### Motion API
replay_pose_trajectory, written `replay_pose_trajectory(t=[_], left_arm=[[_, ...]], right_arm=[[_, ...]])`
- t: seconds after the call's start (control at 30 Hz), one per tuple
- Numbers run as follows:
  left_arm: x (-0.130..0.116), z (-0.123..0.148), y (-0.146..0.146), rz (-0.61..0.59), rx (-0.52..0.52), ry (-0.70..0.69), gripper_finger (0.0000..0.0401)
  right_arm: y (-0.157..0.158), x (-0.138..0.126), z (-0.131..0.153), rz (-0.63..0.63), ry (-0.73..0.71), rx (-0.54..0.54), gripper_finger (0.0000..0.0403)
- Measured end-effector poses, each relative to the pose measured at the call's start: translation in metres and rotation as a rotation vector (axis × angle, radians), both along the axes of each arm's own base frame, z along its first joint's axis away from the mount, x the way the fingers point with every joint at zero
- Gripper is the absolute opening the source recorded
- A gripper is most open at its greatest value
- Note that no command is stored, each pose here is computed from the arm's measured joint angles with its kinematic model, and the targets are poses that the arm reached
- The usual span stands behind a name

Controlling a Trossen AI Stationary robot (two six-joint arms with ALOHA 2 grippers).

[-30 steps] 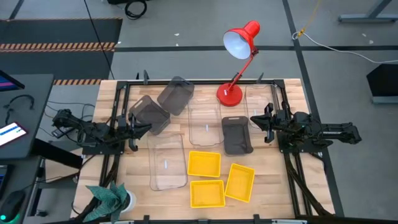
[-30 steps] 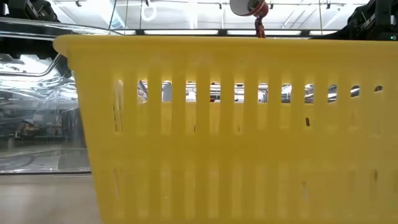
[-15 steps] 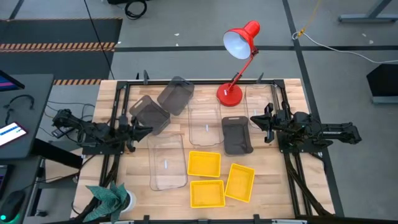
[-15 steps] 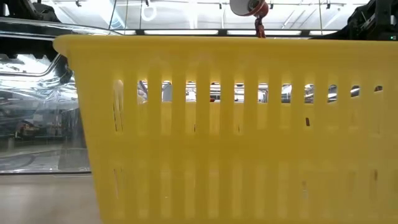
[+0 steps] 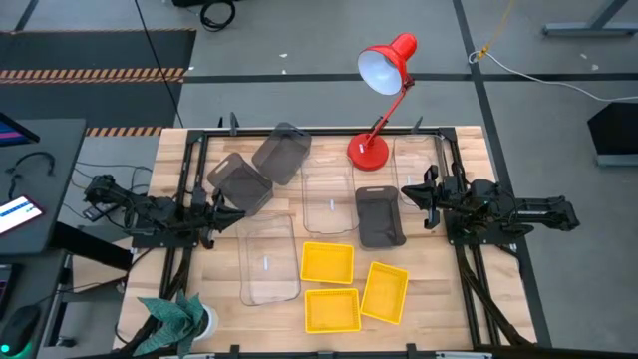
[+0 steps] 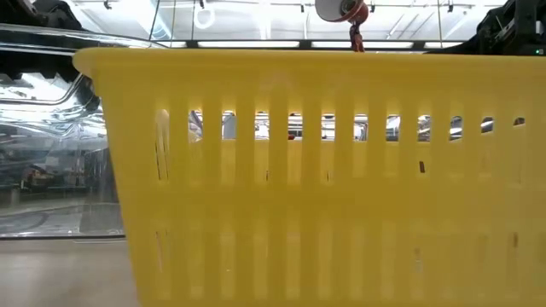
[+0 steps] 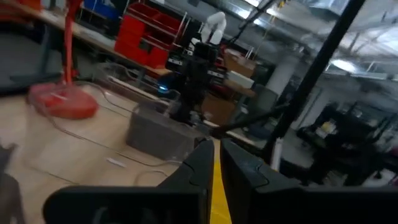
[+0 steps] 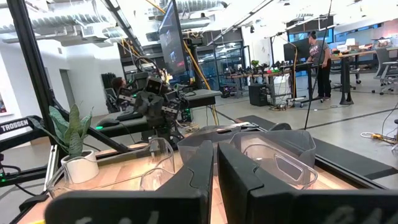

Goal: Stack baskets by color
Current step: Stack the left black bin on the top black bin

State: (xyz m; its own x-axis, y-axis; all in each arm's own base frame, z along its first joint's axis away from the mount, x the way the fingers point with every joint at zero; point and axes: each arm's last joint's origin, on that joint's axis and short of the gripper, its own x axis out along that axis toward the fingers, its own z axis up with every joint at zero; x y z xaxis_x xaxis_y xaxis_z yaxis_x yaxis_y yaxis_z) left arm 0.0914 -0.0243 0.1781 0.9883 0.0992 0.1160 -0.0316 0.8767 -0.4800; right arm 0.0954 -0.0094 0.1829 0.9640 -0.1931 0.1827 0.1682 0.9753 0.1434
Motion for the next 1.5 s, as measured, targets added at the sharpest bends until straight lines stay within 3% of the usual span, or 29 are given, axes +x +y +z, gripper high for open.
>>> replay_pose_trajectory(t=[0.07,0.27,0.43,0.63,0.8,1.0,1.33,1.5], left_arm=[[0.0,0.001,-0.001,-0.054,-0.016,-0.01,0.0028],[-0.001,0.003,-0.007,-0.239,0.072,-0.045,0.0021],[-0.002,0.024,-0.007,-0.269,0.02,0.014,0.0015],[0.007,0.057,-0.01,-0.265,0.109,0.151,0.0014],[0.026,0.072,-0.016,-0.172,0.164,0.266,0.0043],[0.048,0.081,-0.014,-0.045,0.132,0.475,0.0082],[0.066,0.089,0.016,0.214,0.024,0.835,0.0053],[0.073,0.086,0.035,0.3,-0.073,0.902,0.0051]], right_arm=[[0.0,0.0,0.0,0.0,0.0,0.0,0.0029],[0.0,0.0,0.0,0.0,0.0,0.0,0.0029],[0.0,0.0,0.0,-0.001,0.0,0.0,0.0029],[0.0,0.0,0.0,-0.001,0.0,0.0,0.0029],[0.0,0.0,0.0,-0.001,0.0,0.0,0.0029],[0.0,0.0,0.0,0.0,0.0,0.0,0.0029],[0.0,0.0,0.0,0.0,0.0,0.0,0.0029],[0.0,0.0,0.0,0.0,0.001,0.0,0.0029]])
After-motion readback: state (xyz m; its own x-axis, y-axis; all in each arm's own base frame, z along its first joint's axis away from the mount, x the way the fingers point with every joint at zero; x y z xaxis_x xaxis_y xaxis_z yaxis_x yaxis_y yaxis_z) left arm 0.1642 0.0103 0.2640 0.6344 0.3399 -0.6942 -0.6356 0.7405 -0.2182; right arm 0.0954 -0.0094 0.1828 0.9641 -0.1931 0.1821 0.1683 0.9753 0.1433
